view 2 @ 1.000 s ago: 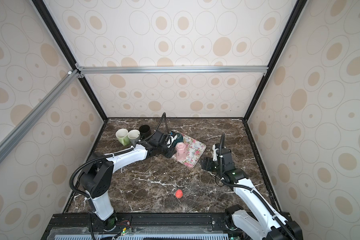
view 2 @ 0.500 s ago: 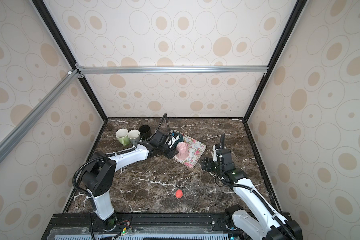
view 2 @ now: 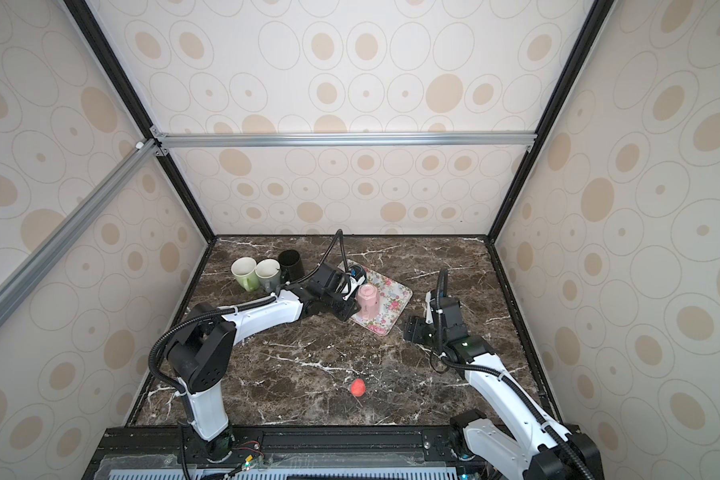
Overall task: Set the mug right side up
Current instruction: 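Lower the left gripper onto the pink mug and close on it, then lift the pink mug with the left gripper while the right gripper approaches, then move the right gripper to the pink mug's handle beside the left gripper, then close the right gripper on the pink mug while the left gripper opens and releases it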
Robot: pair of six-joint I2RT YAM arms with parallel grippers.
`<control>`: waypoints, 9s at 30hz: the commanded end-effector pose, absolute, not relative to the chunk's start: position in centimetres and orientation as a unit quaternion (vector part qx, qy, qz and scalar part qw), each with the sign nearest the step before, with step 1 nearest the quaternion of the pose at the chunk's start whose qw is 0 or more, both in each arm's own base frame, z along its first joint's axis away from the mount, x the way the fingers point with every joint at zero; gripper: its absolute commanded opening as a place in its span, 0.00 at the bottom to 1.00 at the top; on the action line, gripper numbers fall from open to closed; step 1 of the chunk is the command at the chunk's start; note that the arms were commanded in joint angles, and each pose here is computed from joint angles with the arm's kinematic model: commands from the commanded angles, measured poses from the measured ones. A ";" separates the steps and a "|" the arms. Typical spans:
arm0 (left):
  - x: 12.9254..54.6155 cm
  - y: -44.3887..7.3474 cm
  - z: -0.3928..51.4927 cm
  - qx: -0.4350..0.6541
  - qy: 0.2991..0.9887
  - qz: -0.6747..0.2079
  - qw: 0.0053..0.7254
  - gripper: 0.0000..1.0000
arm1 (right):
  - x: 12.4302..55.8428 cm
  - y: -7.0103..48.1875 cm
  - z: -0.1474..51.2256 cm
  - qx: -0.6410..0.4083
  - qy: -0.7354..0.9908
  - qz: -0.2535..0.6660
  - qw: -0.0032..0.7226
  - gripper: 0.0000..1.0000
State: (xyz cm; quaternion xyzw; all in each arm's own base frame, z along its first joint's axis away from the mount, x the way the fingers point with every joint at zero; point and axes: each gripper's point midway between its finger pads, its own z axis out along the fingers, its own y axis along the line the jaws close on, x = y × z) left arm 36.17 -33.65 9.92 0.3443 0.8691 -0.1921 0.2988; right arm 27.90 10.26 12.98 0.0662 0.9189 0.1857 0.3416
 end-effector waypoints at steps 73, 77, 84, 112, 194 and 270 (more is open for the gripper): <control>40.3 -39.2 15.3 0.312 0.869 -0.186 0.336 0.00 | 26.3 9.5 12.2 0.102 0.914 0.199 0.339 0.76; 40.9 -39.3 17.4 0.285 0.859 -0.245 0.348 0.00 | 26.2 10.3 12.4 0.107 0.906 0.229 0.340 0.76; 41.1 -38.5 20.9 0.249 0.836 -0.322 0.369 0.00 | 26.3 11.7 12.9 0.115 0.888 0.285 0.341 0.76; 36.3 -37.4 33.4 0.226 0.690 -0.555 0.406 0.00 | 30.4 18.3 23.5 0.051 0.758 0.513 0.400 0.86; 36.8 -32.8 42.0 0.042 0.514 -0.733 0.443 0.00 | 38.9 23.4 29.4 0.025 0.623 0.672 0.399 0.53; 37.3 -32.7 38.6 -0.052 0.432 -0.864 0.254 0.11 | 39.7 30.2 37.5 -0.075 0.507 0.706 0.488 0.00</control>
